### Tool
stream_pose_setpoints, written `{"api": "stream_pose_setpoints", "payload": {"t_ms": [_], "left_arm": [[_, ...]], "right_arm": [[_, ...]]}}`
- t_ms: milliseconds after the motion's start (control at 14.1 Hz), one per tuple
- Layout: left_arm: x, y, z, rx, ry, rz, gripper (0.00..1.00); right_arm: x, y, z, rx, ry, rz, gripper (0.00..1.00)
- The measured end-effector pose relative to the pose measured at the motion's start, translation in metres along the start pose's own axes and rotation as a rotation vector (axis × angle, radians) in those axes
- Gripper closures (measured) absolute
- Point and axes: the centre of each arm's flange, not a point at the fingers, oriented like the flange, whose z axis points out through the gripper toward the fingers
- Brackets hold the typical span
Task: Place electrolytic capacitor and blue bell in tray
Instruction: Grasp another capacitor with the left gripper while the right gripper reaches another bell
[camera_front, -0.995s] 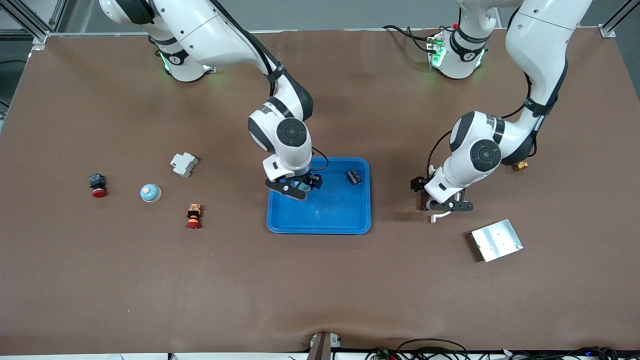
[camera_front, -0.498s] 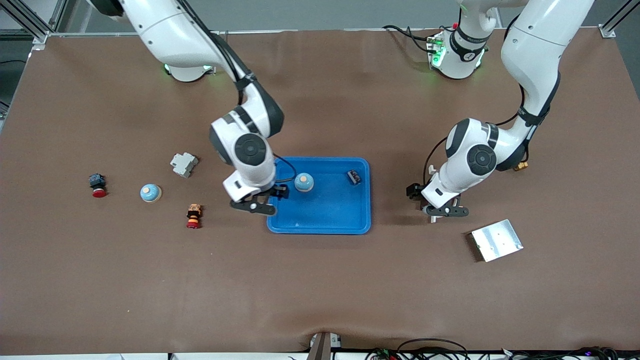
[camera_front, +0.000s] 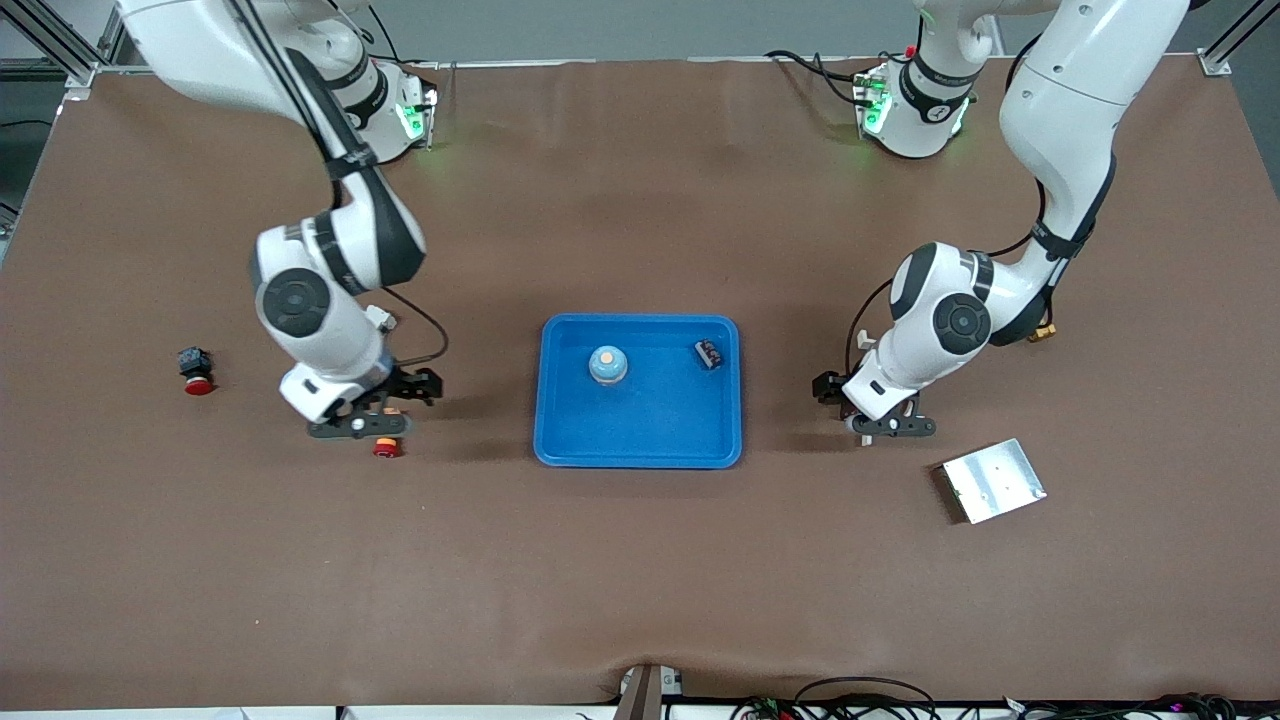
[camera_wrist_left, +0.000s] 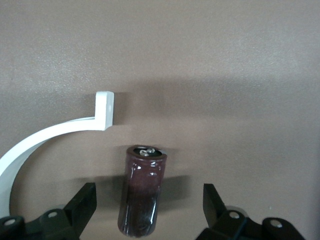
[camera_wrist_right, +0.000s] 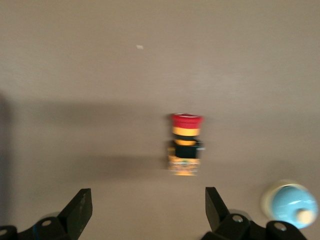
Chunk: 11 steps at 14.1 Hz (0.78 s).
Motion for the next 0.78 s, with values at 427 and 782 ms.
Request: {"api": "stream_pose_setpoints", "payload": {"t_ms": [427, 782], "left_arm": [[0.003, 0.000, -0.002, -0.002, 0.006, -0.001, 0.65], [0.005, -0.001, -0.003, -0.002, 0.009, -0.006, 0.67]], "right_arm": [[-0.036, 0.082, 0.031, 0.012, 0.063, -0.100, 0.00], [-0.059, 0.147, 0.057, 0.010, 0.051, -0.160, 0.00]]}}
